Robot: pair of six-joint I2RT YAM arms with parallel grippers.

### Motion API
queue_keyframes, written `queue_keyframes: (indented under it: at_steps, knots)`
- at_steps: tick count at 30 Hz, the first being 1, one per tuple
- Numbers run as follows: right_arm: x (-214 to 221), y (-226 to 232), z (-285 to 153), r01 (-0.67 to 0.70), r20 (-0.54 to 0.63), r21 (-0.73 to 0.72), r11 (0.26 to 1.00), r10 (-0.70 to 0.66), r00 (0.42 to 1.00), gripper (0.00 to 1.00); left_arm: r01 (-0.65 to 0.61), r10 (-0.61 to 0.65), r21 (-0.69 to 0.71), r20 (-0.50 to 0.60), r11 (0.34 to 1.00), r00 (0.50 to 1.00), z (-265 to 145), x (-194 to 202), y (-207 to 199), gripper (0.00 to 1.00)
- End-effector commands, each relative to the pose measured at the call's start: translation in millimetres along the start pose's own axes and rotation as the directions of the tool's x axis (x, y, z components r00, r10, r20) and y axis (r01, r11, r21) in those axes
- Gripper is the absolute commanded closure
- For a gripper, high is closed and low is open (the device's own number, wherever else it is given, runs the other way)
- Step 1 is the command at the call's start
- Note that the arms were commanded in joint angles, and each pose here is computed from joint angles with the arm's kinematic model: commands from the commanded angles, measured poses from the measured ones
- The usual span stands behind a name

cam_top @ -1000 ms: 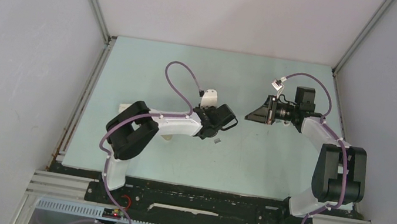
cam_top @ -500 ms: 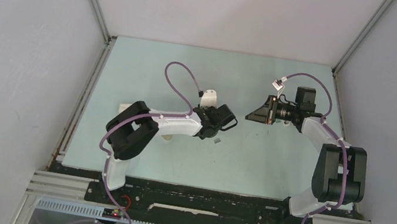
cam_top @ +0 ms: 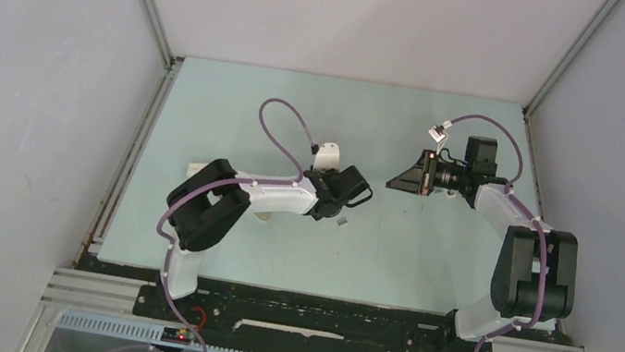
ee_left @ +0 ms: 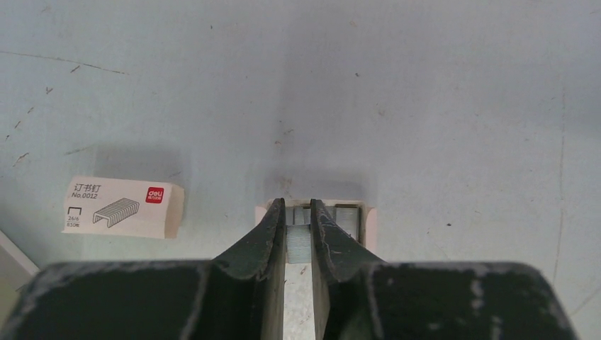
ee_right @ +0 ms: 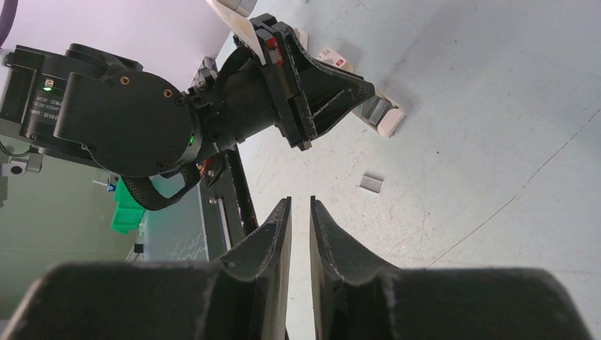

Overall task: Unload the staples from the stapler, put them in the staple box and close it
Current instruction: Place the staple in the staple box.

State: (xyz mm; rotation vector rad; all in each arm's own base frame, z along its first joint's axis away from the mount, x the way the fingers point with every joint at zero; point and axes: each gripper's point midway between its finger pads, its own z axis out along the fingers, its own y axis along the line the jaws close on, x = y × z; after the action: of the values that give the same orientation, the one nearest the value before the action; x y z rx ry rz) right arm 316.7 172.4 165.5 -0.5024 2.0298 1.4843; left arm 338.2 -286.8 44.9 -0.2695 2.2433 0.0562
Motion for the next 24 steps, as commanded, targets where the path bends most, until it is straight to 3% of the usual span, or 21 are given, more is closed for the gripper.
queue_keyframes:
  at_steps: [1,24]
  knots:
    - [-13.0,4.5,-2.2,0.051,0.017,-0.021,0.999,-0.050,0.999,0.77,0.007,-0.006,-0.034,0.022,0.999,1.000,-0.9,0.3,11.4,0.81]
    - [-12.7,5.0,-2.0,0.045,0.015,-0.027,0.999,-0.044,0.999,0.77,-0.015,0.015,-0.033,0.004,0.999,1.000,3.4,7.1,9.5,0.80]
